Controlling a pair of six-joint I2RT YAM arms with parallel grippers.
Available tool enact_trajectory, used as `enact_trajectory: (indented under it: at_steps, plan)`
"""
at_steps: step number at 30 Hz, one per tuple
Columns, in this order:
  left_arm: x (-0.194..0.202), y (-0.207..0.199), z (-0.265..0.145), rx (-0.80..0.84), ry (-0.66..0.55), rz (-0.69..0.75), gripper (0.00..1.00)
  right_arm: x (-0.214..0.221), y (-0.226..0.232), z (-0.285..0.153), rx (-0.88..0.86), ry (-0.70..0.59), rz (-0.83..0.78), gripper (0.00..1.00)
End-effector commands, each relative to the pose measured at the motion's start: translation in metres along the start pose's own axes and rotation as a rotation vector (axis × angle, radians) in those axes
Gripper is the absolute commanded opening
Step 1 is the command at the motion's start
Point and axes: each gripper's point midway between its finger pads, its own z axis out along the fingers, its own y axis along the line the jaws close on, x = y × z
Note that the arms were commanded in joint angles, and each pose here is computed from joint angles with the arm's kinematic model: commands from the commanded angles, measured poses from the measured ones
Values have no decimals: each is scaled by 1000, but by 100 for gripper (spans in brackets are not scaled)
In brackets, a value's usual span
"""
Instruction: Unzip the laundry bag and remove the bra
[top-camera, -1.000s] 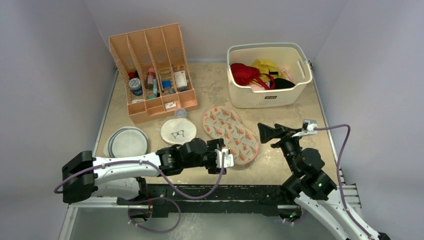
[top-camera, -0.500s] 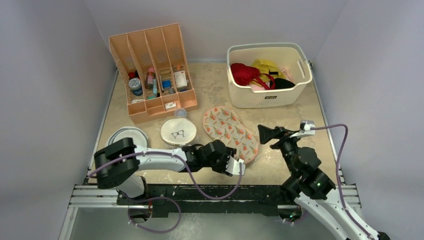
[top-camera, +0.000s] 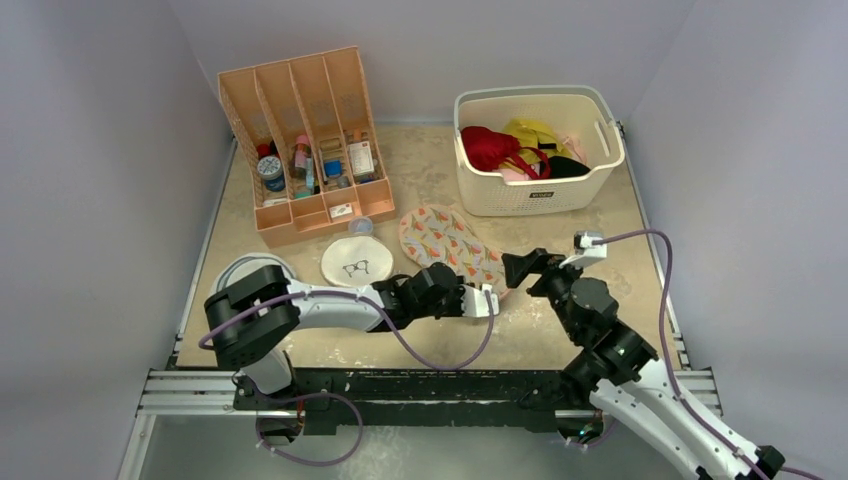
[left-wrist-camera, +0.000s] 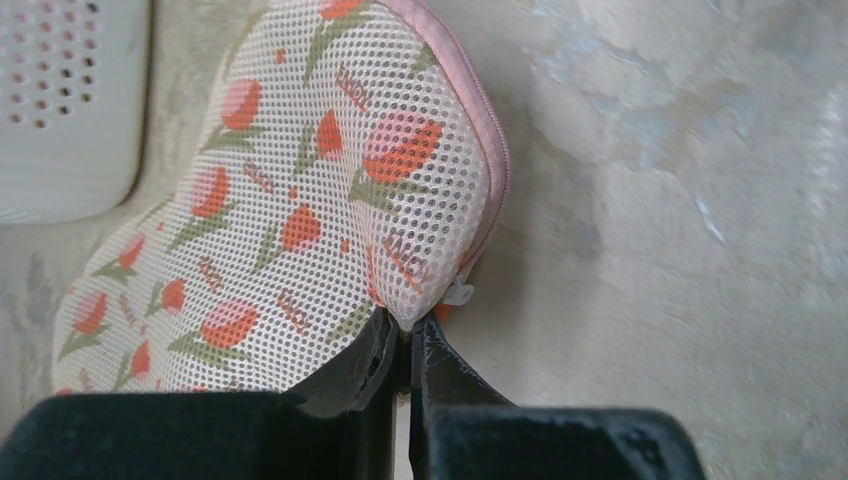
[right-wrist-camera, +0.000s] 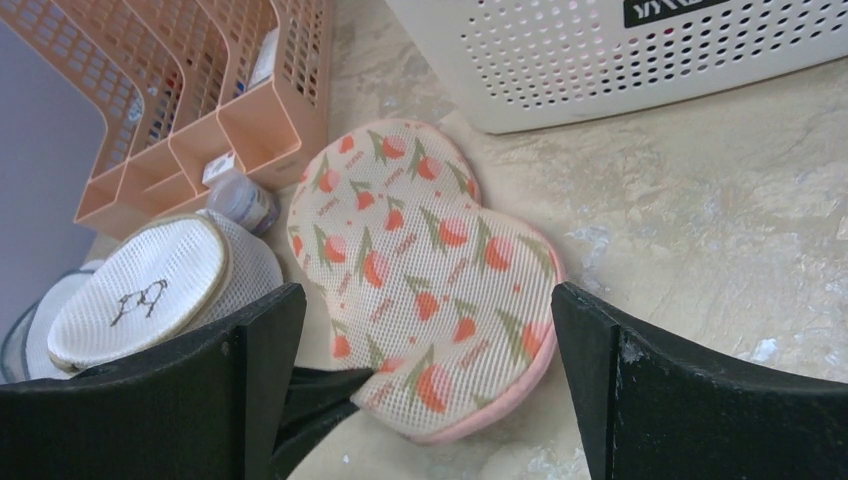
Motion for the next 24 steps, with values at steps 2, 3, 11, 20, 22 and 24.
enact_trajectory:
  at_steps: [2,3,11,20,22,24]
  plan:
    - [-47,66,-15,-272,-100,-208,0,-18,29,4,-78,9,6,94]
    - [-49,73,-17,-299,-107,-244,0,-15,32,6,-87,30,-1,94]
    - [-65,120,-38,-415,-223,-549,0,-7,38,5,-94,111,-9,91]
    - [-83,141,-67,-446,-366,-708,0,-12,52,4,-196,69,-56,71]
    - [-84,143,-69,-449,-376,-719,0,-9,71,7,-297,83,-122,66]
    - [-84,144,-72,-453,-380,-727,0,-4,91,8,-402,106,-163,59]
